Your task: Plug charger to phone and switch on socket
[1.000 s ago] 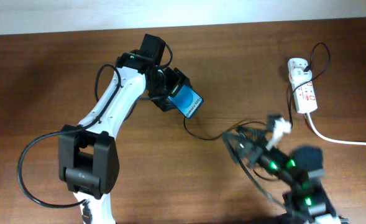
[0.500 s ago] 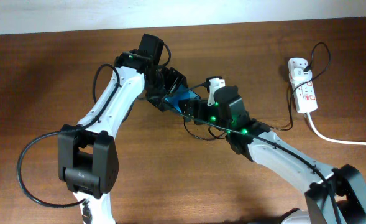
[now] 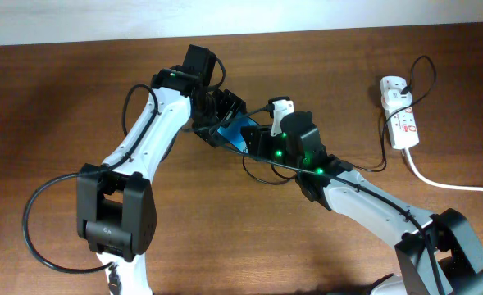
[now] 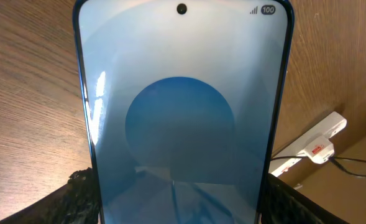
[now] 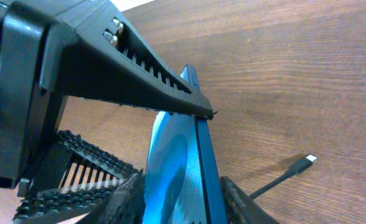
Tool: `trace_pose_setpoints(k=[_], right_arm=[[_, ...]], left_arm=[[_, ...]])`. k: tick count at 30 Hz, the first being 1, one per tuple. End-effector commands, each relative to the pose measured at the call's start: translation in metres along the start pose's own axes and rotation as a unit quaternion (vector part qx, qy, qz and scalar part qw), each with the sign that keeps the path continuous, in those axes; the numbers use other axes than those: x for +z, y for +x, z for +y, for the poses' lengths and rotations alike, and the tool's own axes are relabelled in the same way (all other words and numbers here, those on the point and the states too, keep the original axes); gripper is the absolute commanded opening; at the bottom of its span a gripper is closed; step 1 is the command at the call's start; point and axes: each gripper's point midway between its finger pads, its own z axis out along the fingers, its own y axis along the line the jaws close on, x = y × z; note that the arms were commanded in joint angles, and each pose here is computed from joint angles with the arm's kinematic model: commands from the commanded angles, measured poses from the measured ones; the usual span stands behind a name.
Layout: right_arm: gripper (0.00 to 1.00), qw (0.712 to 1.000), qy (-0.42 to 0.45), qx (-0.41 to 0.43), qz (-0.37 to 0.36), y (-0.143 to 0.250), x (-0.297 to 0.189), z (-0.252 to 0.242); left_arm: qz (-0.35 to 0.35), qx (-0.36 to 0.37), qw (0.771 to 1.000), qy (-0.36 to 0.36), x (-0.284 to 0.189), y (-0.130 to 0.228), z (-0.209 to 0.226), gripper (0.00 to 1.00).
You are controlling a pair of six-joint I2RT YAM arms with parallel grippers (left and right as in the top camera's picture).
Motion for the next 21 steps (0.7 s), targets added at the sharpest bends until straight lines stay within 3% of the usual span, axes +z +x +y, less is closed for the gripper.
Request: trace_pose_setpoints(k=[1, 9, 10, 11, 12, 17, 21], right_arm=[[0.33, 1.000, -0.020, -0.002, 0.006, -0.001, 0.003, 0.010], [0.16, 0.999, -0.023, 0.005, 0.025, 0.008, 0.003, 0.010], [0.10, 0.999, -0.023, 0.005, 0.025, 0.008, 0.003, 0.010], [0.04, 0.999, -0.023, 0.005, 0.025, 0.008, 0.003, 0.010], [0.04, 0.999, -0.023, 0.005, 0.025, 0.008, 0.003, 0.010], [0.04, 0.999, -0.012, 0.029, 0.008, -0.005, 0.001, -0.003], [0.04, 0.987, 0.010, 0.153, -0.038, -0.038, -0.009, -0.041]], left_arm=[[-0.004, -0.003, 1.000, 0.013, -0.006, -0.003, -0.008, 0.00], [-0.004, 0.001, 1.000, 0.013, -0.006, -0.003, -0.008, 0.00], [-0.004, 0.001, 1.000, 0.013, -0.006, -0.003, -0.008, 0.17], [-0.005, 0.013, 1.000, 0.015, -0.006, -0.003, -0.009, 0.68], [-0.007, 0.030, 0.999, 0.018, -0.006, -0.004, -0.011, 0.99], [-0.022, 0.086, 0.995, 0.035, -0.025, -0.018, -0.015, 0.99], [-0.058, 0.170, 0.982, 0.065, -0.066, -0.032, -0.018, 0.99]])
